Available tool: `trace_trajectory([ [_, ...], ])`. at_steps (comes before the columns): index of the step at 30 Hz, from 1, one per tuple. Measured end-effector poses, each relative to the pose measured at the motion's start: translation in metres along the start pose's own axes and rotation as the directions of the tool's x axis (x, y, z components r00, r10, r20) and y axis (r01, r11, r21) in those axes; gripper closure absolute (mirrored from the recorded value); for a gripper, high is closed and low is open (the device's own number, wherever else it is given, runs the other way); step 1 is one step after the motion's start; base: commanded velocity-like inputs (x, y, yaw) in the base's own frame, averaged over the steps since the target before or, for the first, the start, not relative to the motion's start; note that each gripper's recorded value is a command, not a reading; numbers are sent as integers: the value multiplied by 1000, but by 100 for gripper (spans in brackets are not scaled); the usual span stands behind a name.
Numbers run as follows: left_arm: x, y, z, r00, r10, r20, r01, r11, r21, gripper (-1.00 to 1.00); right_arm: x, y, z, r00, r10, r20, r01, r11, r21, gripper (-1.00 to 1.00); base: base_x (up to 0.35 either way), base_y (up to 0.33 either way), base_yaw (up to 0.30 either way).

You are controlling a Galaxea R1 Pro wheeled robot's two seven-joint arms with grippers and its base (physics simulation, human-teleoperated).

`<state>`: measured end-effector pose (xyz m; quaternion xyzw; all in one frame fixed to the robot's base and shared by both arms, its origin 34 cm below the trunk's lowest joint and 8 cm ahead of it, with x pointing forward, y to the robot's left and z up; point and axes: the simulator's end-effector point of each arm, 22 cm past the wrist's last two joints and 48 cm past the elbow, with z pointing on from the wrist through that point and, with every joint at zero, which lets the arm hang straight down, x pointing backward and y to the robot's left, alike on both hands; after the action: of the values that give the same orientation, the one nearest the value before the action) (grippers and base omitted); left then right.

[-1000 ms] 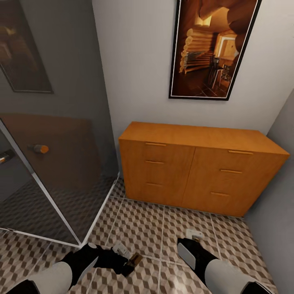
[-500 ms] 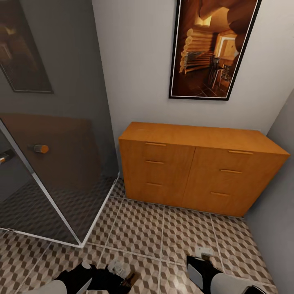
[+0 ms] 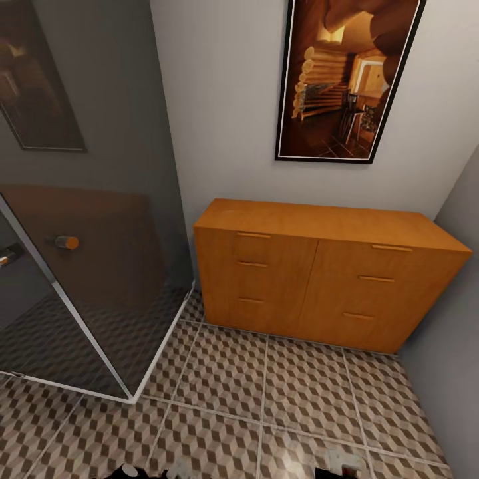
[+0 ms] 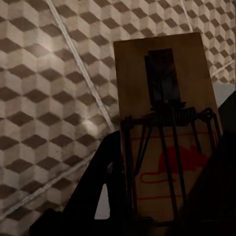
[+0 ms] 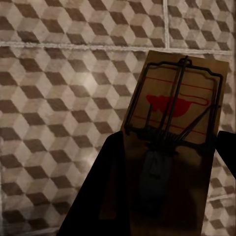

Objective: Take the four mousetraps from the cabinet in the bathroom and place them on the bathroom floor. Make sure all four end up on the same floor surface, and ensure that at least two of them are either under or directly next to the same bathroom sink.

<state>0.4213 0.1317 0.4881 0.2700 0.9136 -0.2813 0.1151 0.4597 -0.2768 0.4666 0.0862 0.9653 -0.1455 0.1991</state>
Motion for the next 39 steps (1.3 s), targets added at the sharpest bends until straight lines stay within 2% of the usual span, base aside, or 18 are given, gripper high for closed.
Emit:
trace_trajectory([
  [5, 27, -7, 2, 1000, -2, 1, 2, 1000, 2, 100, 22, -13, -1, 1000, -11, -4, 11, 1000, 23, 100, 0, 0, 0],
  [12, 70, -24, 5, 999, -35, -41, 36, 999, 16, 100, 53, -24, -3, 999, -24, -39, 25, 999, 36, 100, 0, 0, 0],
  [17, 87, -31, 6, 997, -51, -58, 53, 998, 21, 100, 59, -30, -5, 1000, -12, -8, 12, 999, 44, 100, 0, 0, -189],
  [39, 92, -27, 2, 996, -67, -61, 68, 998, 7, 100, 63, -27, -8, 1000, -8, -9, 8, 999, 38, 100, 0, 0, -291],
])
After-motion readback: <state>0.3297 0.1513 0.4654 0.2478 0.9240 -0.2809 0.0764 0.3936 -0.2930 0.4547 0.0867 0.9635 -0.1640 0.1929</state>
